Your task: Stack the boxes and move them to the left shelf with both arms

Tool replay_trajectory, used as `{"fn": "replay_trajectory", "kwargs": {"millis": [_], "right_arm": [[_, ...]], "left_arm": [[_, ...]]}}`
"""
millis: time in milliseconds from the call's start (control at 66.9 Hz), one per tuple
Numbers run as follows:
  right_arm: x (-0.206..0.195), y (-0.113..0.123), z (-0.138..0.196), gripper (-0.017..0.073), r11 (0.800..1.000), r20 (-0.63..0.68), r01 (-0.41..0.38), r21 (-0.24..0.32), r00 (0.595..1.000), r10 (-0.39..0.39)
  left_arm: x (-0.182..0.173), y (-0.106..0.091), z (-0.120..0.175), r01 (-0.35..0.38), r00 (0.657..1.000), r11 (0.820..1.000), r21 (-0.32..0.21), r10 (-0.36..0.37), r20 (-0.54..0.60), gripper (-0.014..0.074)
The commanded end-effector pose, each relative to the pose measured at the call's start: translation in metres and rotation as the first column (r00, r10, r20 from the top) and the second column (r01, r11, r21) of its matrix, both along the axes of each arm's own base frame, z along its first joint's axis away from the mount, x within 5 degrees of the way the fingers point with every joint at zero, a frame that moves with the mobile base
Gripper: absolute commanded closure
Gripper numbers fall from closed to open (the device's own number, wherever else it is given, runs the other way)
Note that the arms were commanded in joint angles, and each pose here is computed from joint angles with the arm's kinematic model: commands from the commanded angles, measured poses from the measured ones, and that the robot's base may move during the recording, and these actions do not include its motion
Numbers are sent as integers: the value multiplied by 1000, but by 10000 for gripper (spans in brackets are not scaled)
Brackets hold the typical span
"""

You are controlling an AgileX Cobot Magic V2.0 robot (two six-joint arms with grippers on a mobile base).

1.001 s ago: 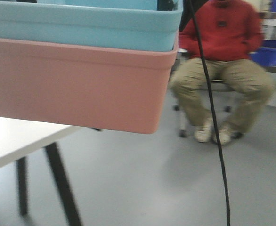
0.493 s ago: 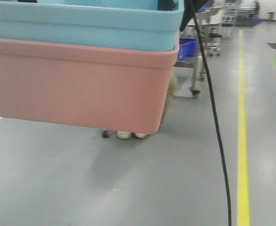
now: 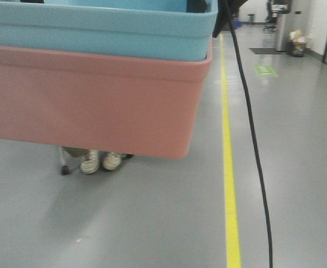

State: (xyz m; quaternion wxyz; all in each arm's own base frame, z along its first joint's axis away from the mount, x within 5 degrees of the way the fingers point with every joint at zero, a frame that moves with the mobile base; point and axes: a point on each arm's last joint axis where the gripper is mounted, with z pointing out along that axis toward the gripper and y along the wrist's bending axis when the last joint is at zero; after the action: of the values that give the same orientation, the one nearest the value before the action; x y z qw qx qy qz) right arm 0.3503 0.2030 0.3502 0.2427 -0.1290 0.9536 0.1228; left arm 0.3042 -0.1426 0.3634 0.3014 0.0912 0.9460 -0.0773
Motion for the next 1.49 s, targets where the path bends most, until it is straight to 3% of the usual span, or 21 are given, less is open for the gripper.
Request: {"fn": "replay_trajectory", "kwargs": {"millis": [0, 1479], "right_arm": [[-3, 5, 47, 505, 987, 232, -49, 156, 973, 11], [-3, 5, 47, 505, 987, 232, -49, 156, 973, 11]], "left_arm": [[-21, -18, 40, 132, 985, 976, -175, -109, 135, 596], [-21, -18, 40, 132, 985, 976, -175, -109, 135, 596]]}}
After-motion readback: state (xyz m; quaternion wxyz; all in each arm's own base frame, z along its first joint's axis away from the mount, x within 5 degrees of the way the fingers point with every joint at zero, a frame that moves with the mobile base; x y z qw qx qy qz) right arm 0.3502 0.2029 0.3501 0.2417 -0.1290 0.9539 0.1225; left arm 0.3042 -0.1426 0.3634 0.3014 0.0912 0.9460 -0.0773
